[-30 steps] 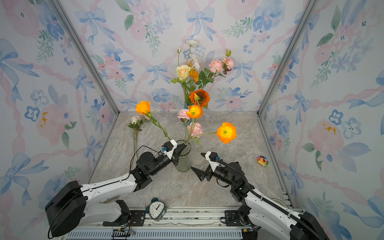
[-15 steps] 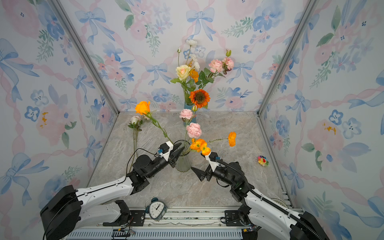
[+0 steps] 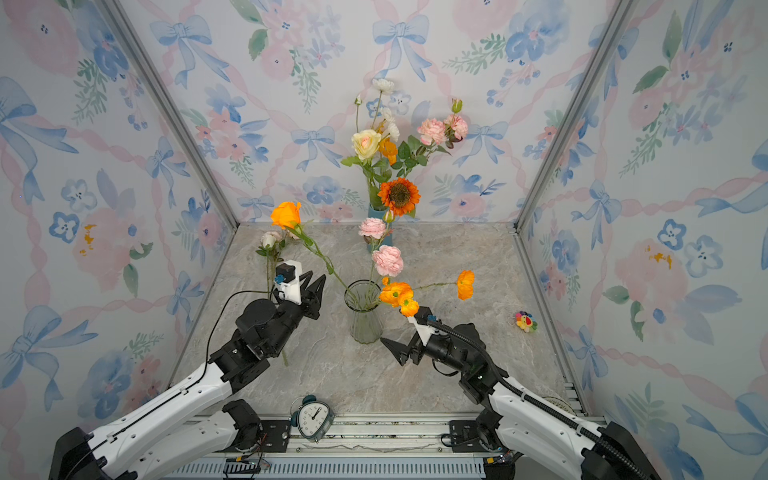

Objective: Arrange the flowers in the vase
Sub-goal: 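Open the left gripper and move it back to the remaining stems on the table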

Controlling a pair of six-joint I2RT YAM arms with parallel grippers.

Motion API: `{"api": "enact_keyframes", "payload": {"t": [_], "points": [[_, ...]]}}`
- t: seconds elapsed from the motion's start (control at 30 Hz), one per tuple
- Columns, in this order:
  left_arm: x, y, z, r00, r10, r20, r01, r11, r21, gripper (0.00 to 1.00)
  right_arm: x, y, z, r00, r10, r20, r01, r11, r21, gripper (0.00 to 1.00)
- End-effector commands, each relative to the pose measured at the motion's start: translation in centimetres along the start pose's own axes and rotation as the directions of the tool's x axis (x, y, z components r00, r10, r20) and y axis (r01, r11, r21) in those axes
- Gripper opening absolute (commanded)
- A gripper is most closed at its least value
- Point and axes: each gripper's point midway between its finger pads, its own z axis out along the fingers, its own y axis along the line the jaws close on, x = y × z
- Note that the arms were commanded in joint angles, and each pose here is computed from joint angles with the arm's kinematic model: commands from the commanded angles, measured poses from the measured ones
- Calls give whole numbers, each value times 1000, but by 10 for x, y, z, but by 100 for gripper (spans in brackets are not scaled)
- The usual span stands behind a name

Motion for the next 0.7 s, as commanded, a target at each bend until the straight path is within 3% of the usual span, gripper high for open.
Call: {"api": "enact_keyframes", "payload": {"t": [0.0,0.13,0.27,0.33,0.43,0.67], "points": [[45,71,-15,981,-72,-182,10,948,-317,38,-8,7,7,1000,-23,-1,23,999,-27,97],[91,112,-13,926,-201,-321,56,912,-407,37,-4,19,13,998,-47,-36,44,996,-74,97],[162,147,-9,771,-419,-480,169,861,-480,35,-1,24,15,997,-56,-52,51,994,-94,97],[182,160,-10,722,-468,-510,170,834,-525,33,-3,25,15,997,-58,-46,53,994,-99,97],[193,168,-2,695,-464,-549,130,833,-538,31,-3,26,14,997,-60,-47,55,993,-103,97],[190,192,25,711,-445,-544,52,806,-590,30,-2,25,13,996,-67,-51,62,993,-96,97]]}}
